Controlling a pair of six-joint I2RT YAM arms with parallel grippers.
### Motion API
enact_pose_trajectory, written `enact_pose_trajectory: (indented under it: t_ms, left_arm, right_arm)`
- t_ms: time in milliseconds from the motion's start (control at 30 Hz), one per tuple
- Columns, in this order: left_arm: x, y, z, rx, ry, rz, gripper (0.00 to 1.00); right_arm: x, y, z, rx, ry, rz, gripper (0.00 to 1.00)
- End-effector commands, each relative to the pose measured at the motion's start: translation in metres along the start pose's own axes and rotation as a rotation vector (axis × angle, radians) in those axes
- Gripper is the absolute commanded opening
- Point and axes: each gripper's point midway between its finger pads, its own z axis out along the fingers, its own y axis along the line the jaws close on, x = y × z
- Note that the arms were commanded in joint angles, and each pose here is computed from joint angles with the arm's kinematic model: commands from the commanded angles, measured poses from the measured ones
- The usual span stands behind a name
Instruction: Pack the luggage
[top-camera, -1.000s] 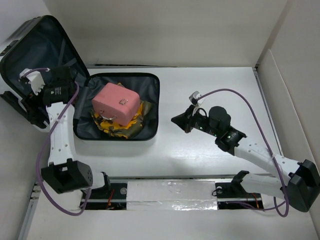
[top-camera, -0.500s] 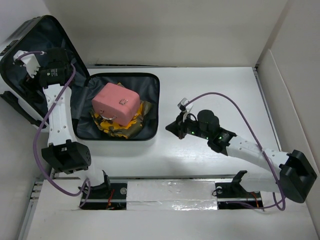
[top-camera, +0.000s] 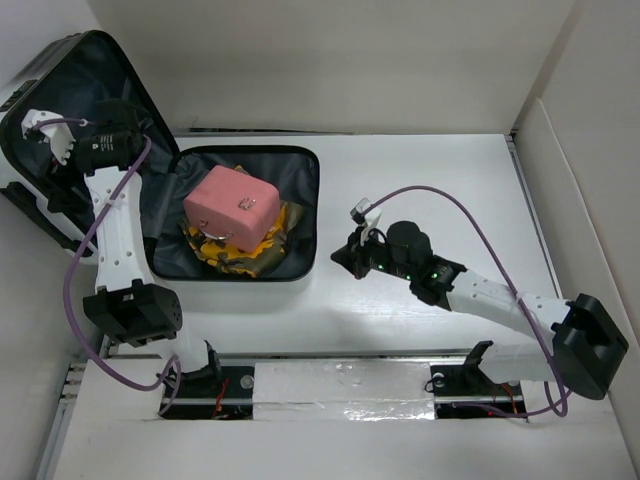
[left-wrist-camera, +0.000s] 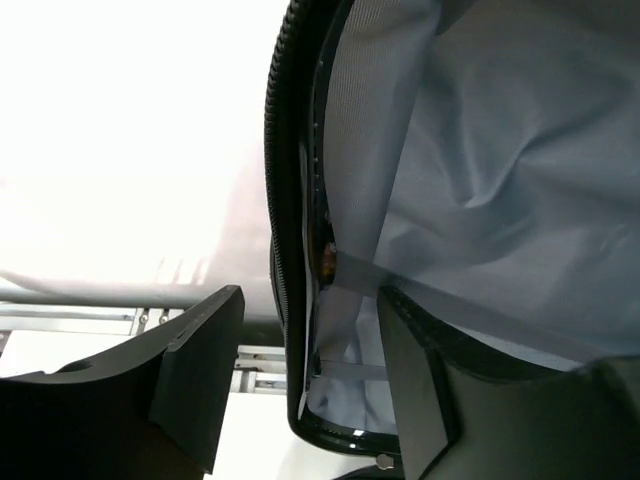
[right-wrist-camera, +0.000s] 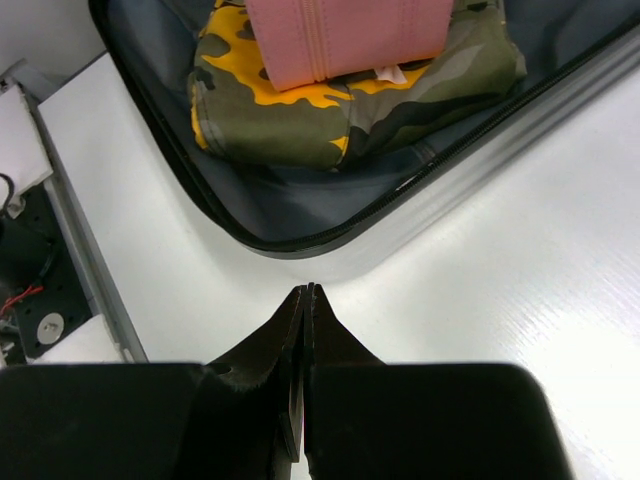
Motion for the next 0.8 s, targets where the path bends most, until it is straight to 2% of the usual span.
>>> enact_pose_trajectory:
  t_ms: [0, 33, 67, 100, 200, 300, 333, 367, 433, 500, 533, 600, 633, 667, 767]
  left_arm:
    - [-0.015, 0.017, 0.007, -0.084, -0.08, -0.112, 0.52]
    - [-0.012, 0.013, 0.012, -0.082, -0.058, -0.135, 0.5]
    - [-0.008, 0.021, 0.03, -0.117, -0.023, -0.082, 0.49]
    - [0.002, 0.013, 0.039, -0.073, 0.048, -0.085, 0.49]
    - [0.001, 0.008, 0.045, -0.048, 0.053, -0.092, 0.46]
    - [-0.005, 0.001, 0.042, -0.009, 0.068, -0.106, 0.33]
    - [-0.005, -0.003, 0.042, 0.006, 0.071, -0.108, 0.21]
    - [-0.006, -0.003, 0.041, 0.02, 0.073, -0.116, 0.15]
    - [-0.008, -0.02, 0.025, 0.105, 0.059, -0.097, 0.0]
    - [-0.011, -0.025, 0.008, 0.139, 0.023, -0.074, 0.0]
    - [-0.014, -0.041, -0.015, 0.219, -0.005, -0.06, 0.0]
    - [-0.013, -0.041, -0.043, 0.308, -0.05, -0.057, 0.0]
    - [-0.023, -0.055, -0.076, 0.438, -0.096, -0.082, 0.0]
    - [-0.014, -0.043, -0.089, 0.508, -0.108, -0.08, 0.0]
    - [-0.002, -0.039, -0.135, 0.758, -0.076, -0.156, 0.0]
  right_arm:
    - [-0.028, -0.004, -0.001, 0.048, -0.069, -0.035, 0.03]
    - [-0.028, -0.005, -0.001, 0.054, -0.07, -0.036, 0.03]
    - [-0.029, -0.006, -0.002, 0.06, -0.074, -0.036, 0.03]
    - [-0.027, -0.007, -0.002, 0.065, -0.071, -0.034, 0.03]
    - [-0.025, -0.007, -0.001, 0.064, -0.069, -0.032, 0.03]
    - [-0.018, -0.002, 0.009, 0.024, -0.043, -0.024, 0.03]
    - [-0.019, -0.001, 0.011, 0.017, -0.04, -0.025, 0.02]
    - [-0.016, 0.0, 0.012, 0.008, -0.027, -0.022, 0.02]
    - [-0.016, 0.0, 0.014, 0.002, -0.024, -0.021, 0.02]
    - [-0.017, 0.001, 0.013, 0.0, -0.033, -0.022, 0.02]
    - [-0.018, 0.001, 0.013, 0.0, -0.038, -0.02, 0.02]
    - [-0.02, 0.002, 0.013, -0.002, -0.047, -0.015, 0.02]
    - [-0.019, 0.002, 0.015, -0.005, -0.042, -0.01, 0.02]
    - [-0.019, 0.002, 0.015, -0.008, -0.041, -0.01, 0.02]
    - [-0.021, 0.006, 0.019, -0.012, -0.046, -0.001, 0.02]
